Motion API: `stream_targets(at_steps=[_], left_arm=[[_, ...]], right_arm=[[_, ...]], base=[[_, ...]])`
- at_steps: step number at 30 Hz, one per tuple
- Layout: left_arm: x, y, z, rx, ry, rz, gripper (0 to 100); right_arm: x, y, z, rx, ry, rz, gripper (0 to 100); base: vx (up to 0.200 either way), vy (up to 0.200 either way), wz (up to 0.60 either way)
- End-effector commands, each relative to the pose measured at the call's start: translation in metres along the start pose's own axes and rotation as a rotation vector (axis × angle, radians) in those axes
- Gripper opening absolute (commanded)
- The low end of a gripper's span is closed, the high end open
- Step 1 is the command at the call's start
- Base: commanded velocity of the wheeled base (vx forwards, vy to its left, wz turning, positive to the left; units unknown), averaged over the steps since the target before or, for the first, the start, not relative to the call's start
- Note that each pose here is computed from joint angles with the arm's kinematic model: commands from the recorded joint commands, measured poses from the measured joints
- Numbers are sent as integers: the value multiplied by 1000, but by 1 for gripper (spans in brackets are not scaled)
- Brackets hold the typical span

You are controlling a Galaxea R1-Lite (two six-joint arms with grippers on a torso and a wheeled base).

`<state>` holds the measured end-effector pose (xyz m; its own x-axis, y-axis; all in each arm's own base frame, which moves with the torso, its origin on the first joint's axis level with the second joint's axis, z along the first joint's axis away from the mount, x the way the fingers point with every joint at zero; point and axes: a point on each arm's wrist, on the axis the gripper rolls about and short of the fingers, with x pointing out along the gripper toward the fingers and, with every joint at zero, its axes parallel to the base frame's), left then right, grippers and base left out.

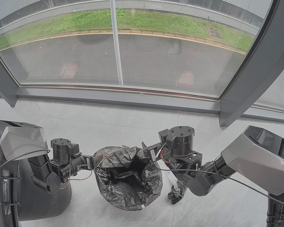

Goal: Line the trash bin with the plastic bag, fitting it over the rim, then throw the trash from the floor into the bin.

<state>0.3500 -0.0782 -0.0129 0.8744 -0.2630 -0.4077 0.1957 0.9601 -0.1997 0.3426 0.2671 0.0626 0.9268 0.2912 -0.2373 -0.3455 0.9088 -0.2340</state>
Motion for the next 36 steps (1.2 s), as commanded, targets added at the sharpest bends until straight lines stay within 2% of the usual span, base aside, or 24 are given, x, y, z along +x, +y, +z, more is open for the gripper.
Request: stream_targets(at_steps=[1,22,26,31,36], left_arm=[[8,2,-13,2,36,4,100],[31,5,-38,10,86,6,100],[30,5,-33,11,71,8,100],[13,1,-11,11,19,1,100],[-21,-8,16,3,-36,-17,100]], right_arm=[[0,1,-1,1,1,2,100],[2,1,-5,-4,9,2,100],[3,2,-6,-5,12,2,100],[1,0,-2,-1,5,0,100],[-2,-1,-3,7,12,1,100]], base=[[0,0,0],[0,0,0],[0,0,0],[0,0,0],[0,0,0]])
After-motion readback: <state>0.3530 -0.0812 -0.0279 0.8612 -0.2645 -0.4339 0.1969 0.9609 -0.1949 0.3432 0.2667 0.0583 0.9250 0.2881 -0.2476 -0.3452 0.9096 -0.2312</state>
